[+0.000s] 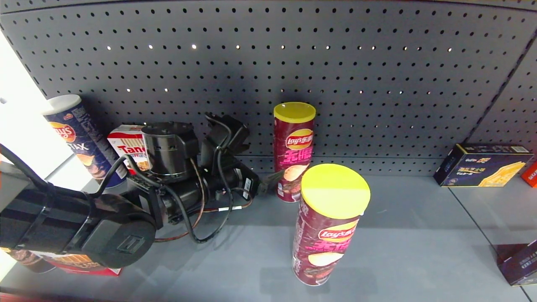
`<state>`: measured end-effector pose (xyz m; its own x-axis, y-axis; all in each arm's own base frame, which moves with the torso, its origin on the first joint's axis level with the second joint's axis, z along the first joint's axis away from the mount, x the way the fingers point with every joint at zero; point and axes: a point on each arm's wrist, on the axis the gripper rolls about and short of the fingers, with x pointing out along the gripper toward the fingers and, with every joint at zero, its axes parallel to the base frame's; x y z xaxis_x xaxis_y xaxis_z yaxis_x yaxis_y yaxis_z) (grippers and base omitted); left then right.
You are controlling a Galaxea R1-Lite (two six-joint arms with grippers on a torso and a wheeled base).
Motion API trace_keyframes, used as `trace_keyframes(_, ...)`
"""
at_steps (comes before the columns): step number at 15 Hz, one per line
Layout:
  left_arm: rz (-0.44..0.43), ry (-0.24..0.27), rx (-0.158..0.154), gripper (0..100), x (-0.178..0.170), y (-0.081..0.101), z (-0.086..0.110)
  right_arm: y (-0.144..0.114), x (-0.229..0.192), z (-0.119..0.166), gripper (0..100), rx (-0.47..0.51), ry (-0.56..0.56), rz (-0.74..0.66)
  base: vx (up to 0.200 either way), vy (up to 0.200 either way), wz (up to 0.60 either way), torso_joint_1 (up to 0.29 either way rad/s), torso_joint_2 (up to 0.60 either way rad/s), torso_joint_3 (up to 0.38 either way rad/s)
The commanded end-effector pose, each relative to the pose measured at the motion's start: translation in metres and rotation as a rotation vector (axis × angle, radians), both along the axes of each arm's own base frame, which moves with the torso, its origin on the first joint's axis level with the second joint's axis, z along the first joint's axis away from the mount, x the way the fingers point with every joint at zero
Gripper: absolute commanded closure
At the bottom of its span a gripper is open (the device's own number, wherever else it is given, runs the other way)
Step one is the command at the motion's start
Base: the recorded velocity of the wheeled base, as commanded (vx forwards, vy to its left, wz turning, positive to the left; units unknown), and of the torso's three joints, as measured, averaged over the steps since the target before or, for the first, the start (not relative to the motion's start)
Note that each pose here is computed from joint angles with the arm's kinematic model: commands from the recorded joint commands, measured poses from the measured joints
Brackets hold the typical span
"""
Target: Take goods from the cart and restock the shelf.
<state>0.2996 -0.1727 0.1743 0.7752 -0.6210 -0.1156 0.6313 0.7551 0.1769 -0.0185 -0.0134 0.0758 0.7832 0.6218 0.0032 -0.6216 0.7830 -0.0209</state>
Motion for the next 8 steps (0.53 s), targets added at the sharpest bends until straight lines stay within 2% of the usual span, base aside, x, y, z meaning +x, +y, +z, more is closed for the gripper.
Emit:
trace_keyframes(1, 0.009, 0.002, 0.001, 0, 0.0012, 0.0018, -0.0009, 0.0, 0.0, 0.0, 0, -0.001, 0.0, 0.001, 0.0, 0.0, 0.0, 0.0, 0.0, 0.0)
trace_keyframes(4, 0.016, -0.002, 0.001, 0, -0.0004, 0.0046, -0.0009, 0.0, 0.0, 0.0, 0, -0.001, 0.0, 0.001, 0.0, 0.0, 0.0, 0.0, 0.0, 0.0)
trace_keyframes(6, 0.017, -0.055, -0.027, 0, -0.0038, 0.0059, 0.0046, 0.0, 0.0, 0.0, 0, -0.001, 0.0, 0.001, 0.0, 0.0, 0.0, 0.0, 0.0, 0.0)
trace_keyframes(8, 0.019, -0.061, -0.03, 0, -0.0051, 0.0072, 0.004, 0.0, 0.0, 0.0, 0, -0.001, 0.0, 0.001, 0.0, 0.0, 0.0, 0.0, 0.0, 0.0)
